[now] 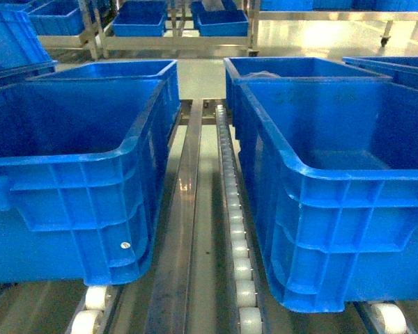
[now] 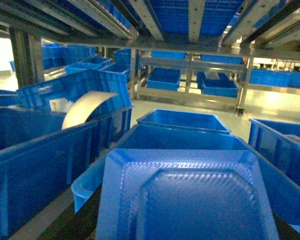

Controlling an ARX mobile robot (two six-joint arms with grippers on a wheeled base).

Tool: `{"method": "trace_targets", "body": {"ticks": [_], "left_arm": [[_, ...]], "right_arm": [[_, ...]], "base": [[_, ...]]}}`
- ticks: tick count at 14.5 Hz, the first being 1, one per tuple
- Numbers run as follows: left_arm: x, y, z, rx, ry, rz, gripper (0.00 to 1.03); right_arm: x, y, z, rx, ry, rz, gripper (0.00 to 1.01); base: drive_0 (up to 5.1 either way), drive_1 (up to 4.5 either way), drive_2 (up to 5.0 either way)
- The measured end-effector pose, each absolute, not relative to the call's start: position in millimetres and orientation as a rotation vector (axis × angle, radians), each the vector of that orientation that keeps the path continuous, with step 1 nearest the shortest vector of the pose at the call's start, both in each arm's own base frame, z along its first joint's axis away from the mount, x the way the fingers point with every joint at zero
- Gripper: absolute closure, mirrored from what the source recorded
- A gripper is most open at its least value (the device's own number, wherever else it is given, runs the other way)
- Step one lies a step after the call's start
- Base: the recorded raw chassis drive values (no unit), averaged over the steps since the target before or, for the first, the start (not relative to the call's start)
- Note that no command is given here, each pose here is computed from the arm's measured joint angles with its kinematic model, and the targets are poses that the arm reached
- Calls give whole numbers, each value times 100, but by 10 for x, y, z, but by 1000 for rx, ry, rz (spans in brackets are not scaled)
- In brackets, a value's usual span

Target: Sort blue parts and orange caps into right shelf containers

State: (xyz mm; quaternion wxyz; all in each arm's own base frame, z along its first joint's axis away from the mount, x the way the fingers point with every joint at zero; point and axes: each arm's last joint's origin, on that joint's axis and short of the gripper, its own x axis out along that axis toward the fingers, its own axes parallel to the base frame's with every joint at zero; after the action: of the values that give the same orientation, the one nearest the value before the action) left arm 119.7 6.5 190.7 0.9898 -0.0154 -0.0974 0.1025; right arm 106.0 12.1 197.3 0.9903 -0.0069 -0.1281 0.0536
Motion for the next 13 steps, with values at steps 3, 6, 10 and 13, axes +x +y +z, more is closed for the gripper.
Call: {"method": "trace_targets", "body": {"ticks": [3,6,10,13], "left_arm": [[1848,160,2447,-45,-266,149,62],[2116,183,2578,-53,-242,135,62],[2663,216,2574,-73,-104,109,62],[3054,207,2469,-79,3,87,53]], "right_arm": [[1566,205,2333,-31,-276,119,58],[1790,234,2432,-31,-263,119,58],[2304,294,2486,-36,-164,93,58],[2712,336,2392,-44,-65,63,58]], "base": [[0,0,0],[0,0,0],[0,0,0],[0,0,0]]}}
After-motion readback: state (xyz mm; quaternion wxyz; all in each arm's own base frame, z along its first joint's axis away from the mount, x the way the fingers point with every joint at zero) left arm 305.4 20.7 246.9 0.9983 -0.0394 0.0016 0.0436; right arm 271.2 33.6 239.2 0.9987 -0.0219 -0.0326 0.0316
